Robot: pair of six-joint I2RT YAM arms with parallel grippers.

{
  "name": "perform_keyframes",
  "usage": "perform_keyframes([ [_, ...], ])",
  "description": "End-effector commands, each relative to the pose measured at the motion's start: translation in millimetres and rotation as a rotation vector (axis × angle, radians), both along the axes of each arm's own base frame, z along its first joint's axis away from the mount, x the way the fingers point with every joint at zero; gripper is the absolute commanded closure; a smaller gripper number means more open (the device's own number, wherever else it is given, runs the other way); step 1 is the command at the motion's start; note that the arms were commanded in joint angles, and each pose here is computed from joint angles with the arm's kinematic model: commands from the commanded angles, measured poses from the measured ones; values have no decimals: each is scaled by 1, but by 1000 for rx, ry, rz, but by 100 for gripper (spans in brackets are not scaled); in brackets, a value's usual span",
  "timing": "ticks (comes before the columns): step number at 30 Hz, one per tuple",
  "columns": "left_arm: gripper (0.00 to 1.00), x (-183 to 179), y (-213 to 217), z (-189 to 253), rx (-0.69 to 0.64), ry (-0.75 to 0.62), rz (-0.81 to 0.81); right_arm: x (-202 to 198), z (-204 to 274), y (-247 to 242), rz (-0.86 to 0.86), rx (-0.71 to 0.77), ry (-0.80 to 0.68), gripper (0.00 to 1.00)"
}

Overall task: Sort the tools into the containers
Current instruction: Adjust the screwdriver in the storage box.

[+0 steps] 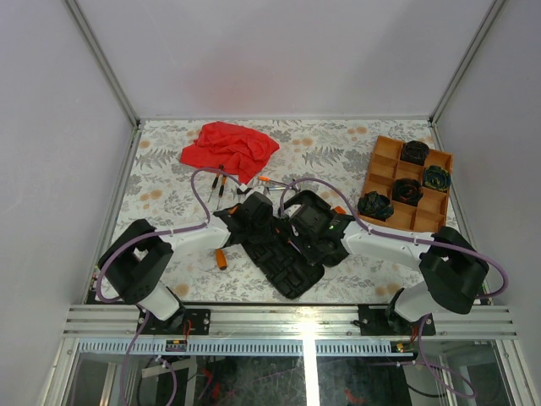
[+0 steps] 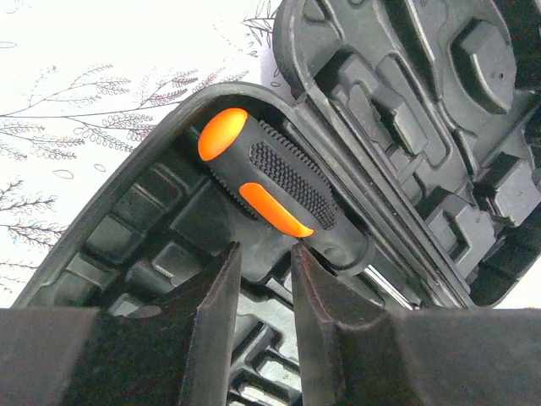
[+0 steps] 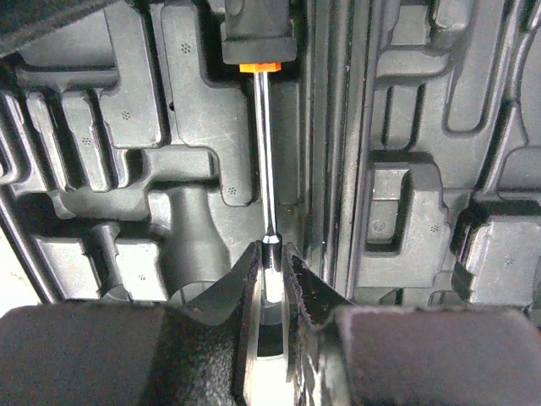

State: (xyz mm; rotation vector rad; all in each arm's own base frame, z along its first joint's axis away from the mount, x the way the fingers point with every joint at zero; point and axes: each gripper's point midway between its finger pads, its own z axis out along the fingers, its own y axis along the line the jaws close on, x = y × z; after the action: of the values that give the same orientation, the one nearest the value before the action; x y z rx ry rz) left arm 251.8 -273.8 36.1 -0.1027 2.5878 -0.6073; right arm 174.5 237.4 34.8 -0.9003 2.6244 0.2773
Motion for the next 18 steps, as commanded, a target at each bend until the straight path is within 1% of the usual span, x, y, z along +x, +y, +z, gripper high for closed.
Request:
perform_keyframes([
  [1,71,1,-2,-1,-16,-3,-7,12,13,7,8,35,-42,84],
  [8,71,2,-2,-1,-16,-4,-9,6,9,1,19,10,-20,83],
  [12,71,1,-2,-1,-17,-3,-10,2,9,-4,12,13,-22,80],
  [16,71,1,-2,-1,-17,-2,-11,3,10,-3,6,25,-30,73],
  [18,71,1,-3,-1,-18,-3,-11,5,11,0,6,33,-35,72],
])
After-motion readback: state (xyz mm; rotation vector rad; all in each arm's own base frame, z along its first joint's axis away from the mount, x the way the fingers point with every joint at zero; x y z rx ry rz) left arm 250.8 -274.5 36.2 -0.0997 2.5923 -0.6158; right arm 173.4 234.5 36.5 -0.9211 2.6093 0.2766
